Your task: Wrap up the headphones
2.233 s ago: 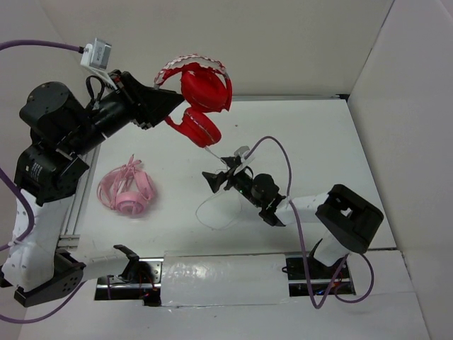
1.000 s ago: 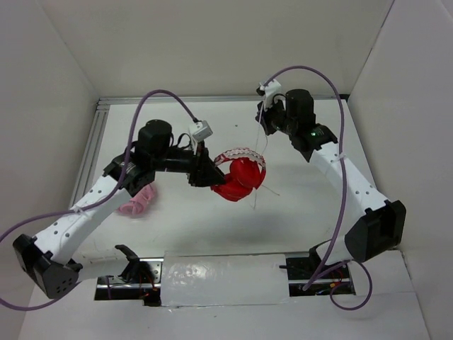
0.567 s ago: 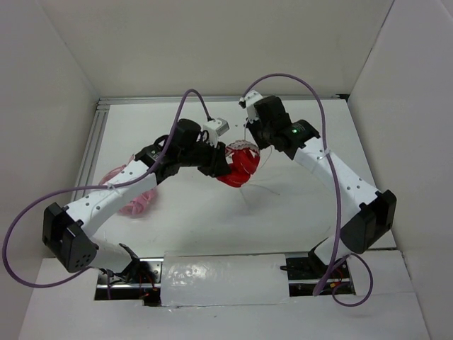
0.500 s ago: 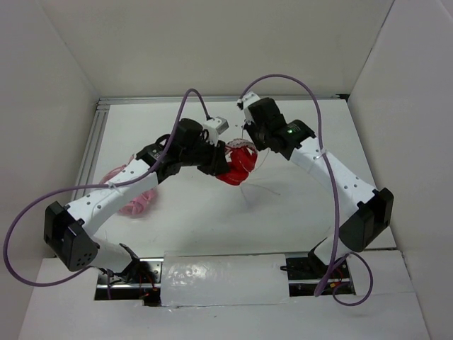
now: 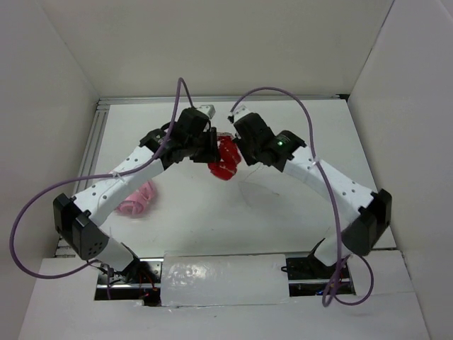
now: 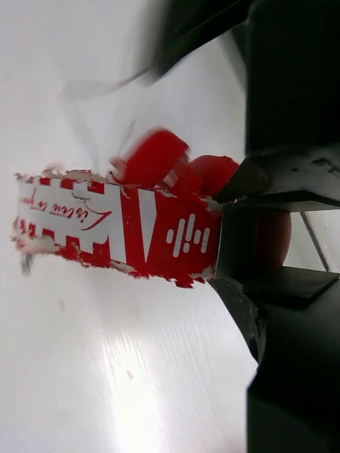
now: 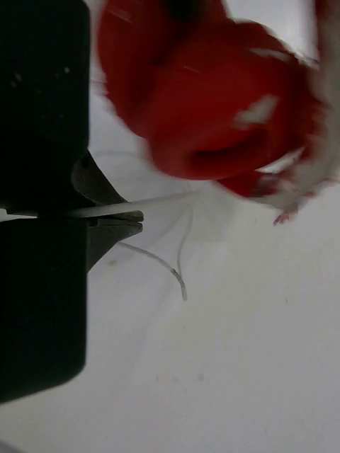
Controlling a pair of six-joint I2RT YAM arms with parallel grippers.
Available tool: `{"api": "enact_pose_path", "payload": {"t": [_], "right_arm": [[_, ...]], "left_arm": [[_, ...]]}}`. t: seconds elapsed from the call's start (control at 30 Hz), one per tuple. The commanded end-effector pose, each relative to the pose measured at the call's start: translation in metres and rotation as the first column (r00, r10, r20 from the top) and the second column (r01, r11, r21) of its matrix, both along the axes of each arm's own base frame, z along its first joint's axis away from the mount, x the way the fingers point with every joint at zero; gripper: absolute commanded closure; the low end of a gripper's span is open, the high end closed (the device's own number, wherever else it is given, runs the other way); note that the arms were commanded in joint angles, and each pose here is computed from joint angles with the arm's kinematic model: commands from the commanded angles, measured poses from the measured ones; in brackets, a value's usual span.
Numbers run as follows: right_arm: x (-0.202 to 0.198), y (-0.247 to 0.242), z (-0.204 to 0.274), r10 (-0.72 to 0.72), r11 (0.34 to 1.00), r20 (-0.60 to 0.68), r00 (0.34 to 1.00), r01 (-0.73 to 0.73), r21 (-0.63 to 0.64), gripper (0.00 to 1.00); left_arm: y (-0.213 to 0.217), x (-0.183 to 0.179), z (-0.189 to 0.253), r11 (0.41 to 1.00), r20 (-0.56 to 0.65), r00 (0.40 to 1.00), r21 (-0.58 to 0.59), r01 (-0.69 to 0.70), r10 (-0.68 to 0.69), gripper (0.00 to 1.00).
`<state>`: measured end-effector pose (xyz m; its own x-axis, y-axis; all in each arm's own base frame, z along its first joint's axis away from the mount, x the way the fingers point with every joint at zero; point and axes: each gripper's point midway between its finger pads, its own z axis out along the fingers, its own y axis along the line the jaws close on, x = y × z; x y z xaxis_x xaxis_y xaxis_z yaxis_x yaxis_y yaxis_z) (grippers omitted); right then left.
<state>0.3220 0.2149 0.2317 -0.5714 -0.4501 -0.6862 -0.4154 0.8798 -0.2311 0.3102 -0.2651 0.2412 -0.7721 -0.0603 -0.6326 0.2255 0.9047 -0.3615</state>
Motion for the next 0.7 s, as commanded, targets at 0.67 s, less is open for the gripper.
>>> {"api": "enact_pose_path", "payload": {"t": [0.67], "right_arm": [[-0.072,0.026,0.084,0.215,0.725,0.172,0.961,-0.275,0.632,1.00]], "left_arm": [[0.028,0.023,0.082,0.958,0.283,0.959,-0.281,0.060,0.023,1.00]]}}
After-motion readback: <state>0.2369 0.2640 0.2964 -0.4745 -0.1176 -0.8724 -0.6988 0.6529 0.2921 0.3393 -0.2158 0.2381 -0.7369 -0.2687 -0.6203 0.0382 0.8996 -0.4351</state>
